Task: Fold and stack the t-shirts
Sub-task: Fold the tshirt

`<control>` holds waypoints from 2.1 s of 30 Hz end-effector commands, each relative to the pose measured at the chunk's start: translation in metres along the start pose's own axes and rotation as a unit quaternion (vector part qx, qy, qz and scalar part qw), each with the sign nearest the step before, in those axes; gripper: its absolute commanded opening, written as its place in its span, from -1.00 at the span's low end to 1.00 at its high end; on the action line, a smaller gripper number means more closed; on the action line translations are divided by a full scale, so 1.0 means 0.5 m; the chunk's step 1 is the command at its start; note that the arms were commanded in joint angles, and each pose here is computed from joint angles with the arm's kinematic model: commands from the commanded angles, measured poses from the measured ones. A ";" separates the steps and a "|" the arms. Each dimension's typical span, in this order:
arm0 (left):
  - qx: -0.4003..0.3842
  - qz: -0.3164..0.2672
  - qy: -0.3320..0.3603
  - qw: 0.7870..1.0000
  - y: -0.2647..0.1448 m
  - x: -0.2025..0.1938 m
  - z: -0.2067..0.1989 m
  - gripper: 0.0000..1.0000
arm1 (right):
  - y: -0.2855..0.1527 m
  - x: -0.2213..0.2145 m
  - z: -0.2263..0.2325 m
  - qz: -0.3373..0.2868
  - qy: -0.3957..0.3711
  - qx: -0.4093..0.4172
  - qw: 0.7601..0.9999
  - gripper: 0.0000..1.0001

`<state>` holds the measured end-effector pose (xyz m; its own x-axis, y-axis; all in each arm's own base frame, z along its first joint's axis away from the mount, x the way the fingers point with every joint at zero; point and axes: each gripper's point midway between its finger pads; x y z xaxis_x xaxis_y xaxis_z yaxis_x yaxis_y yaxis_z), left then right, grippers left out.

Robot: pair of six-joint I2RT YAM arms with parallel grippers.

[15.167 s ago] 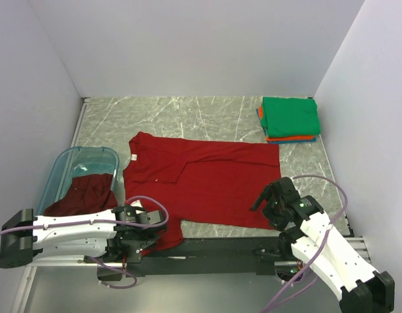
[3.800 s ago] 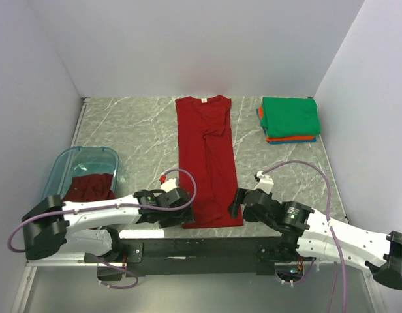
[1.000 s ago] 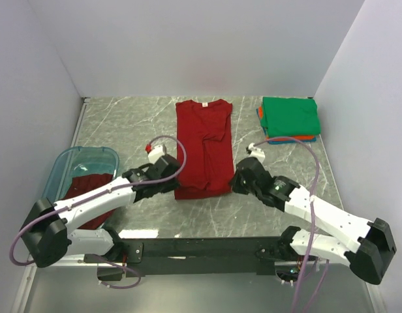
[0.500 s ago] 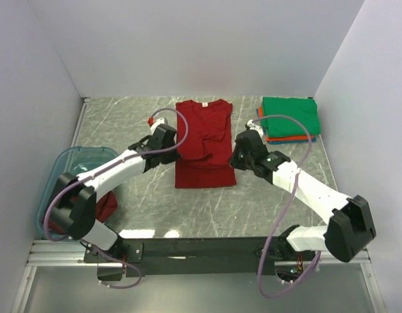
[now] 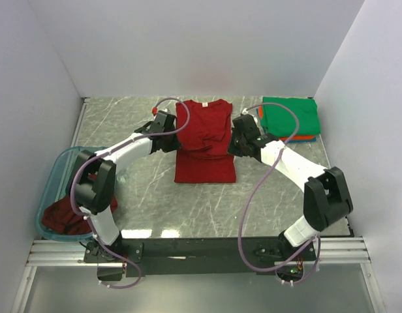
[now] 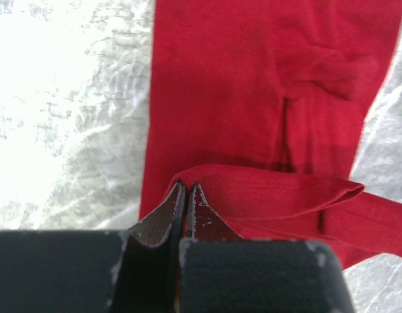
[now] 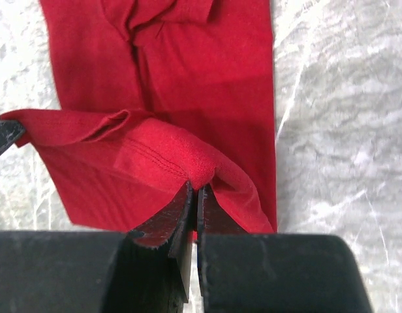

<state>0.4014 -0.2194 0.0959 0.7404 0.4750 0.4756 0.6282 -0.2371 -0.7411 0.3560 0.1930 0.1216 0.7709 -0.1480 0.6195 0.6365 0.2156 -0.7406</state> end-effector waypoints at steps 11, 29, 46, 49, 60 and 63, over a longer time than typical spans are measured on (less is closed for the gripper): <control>-0.024 0.027 -0.001 0.999 0.068 0.022 -0.005 -0.85 | 0.082 0.046 -0.008 0.010 0.009 -0.003 1.000 -1.00; -0.086 -0.030 -0.008 0.996 -0.026 0.120 -0.061 0.99 | 0.058 0.104 -0.003 -0.024 0.010 0.019 0.999 0.53; -0.122 -0.093 -0.083 0.985 -0.274 -0.062 0.140 0.99 | 0.118 -0.057 0.156 0.050 -0.084 0.120 0.988 0.54; -0.128 -0.095 -0.095 0.983 -0.285 -0.083 0.160 0.99 | 0.145 -0.051 0.159 0.057 -0.086 0.108 0.989 0.54; -0.116 -0.155 -0.135 0.972 -0.312 -0.066 0.200 0.99 | 0.250 0.028 0.144 0.033 -0.070 0.053 0.996 0.54; -0.115 -0.138 -0.126 0.976 -0.302 -0.072 0.191 0.99 | 0.270 0.082 0.147 0.002 -0.054 0.056 0.997 0.54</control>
<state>0.2512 -0.1158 0.1367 0.4749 0.7337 0.4859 0.8478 -0.2333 -0.4763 0.4333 0.2932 0.0419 0.8188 0.0224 0.5736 0.5325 0.3434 -0.7736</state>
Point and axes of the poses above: each gripper's point midway between its finger pads, its own y axis out along the fingers, its own z axis along the line the jaws close on, x = y × z, and after that the axes turned 8 degrees about -y, right-handed
